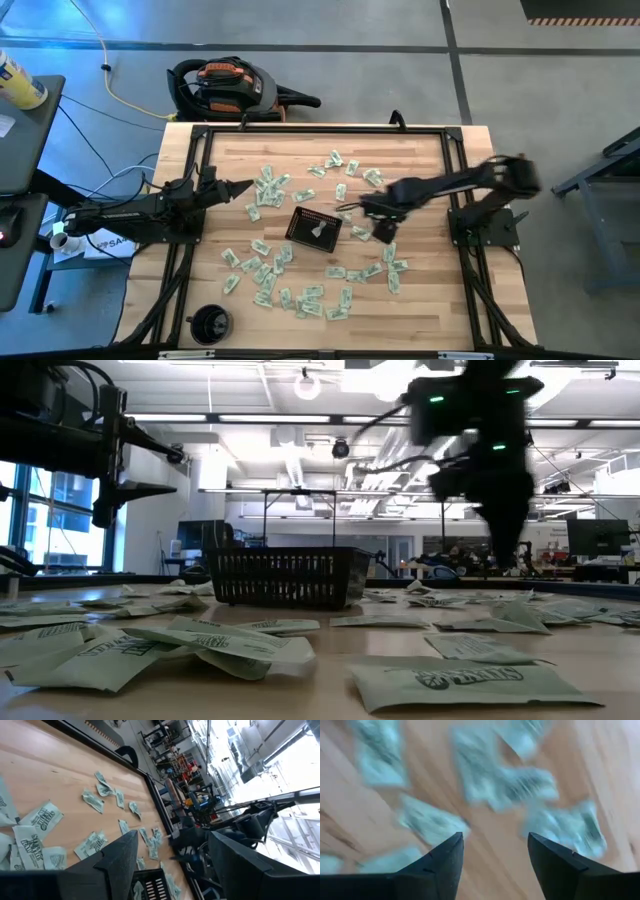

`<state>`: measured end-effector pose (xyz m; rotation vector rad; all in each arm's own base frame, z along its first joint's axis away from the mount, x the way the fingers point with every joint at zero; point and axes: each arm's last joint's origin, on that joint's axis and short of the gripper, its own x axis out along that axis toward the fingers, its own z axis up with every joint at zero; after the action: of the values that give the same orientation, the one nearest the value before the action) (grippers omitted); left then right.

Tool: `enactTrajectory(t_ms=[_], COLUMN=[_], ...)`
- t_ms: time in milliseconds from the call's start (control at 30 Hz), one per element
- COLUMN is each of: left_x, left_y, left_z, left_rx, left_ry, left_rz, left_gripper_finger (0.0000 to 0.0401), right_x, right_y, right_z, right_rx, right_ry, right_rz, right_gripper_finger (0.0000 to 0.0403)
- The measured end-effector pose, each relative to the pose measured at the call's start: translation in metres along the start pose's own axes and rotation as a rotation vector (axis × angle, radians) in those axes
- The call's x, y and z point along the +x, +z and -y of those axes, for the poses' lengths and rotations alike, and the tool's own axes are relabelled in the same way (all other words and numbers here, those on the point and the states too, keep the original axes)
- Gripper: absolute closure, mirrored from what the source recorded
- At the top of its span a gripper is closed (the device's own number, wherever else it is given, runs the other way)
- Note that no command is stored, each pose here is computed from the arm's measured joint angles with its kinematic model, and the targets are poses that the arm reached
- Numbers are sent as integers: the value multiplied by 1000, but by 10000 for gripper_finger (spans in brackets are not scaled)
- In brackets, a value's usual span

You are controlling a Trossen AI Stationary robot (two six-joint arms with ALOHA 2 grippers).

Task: Pick and place Stevia / Truvia into bins
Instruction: Put the green stevia packet into the black basket

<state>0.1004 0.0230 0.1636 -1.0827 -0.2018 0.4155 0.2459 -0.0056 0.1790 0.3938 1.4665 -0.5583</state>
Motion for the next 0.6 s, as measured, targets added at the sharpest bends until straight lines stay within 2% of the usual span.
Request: enactTrajectory(t_ms=[100,167,300,367,433,533,600], left_x=[0,0,0,0,0,0,0], left_y=[1,1,1,1,1,2,2], left_z=[0,0,0,0,0,0,0], left_rx=[-1,-3,-46,-76,-107,-133,-133], left_ry=[8,15,18,17,16,18,21], left_rz=[18,35,47,47,48,53,62], left_gripper_finger=[123,123,123,123,123,123,123], right_x=[-6,-9,-12,-11,-8,0,4], right_y=[-22,-33,-43,-44,-43,-39,-34], right_z=[17,25,37,45,57,78,88], right_rx=[46,35,47,124,282,521,526], right_ry=[29,39,23,-17,-56,-35,5], right_rz=[81,128,181,156,91,-40,-81], right_gripper_finger=[202,201,182,170,160,153,151])
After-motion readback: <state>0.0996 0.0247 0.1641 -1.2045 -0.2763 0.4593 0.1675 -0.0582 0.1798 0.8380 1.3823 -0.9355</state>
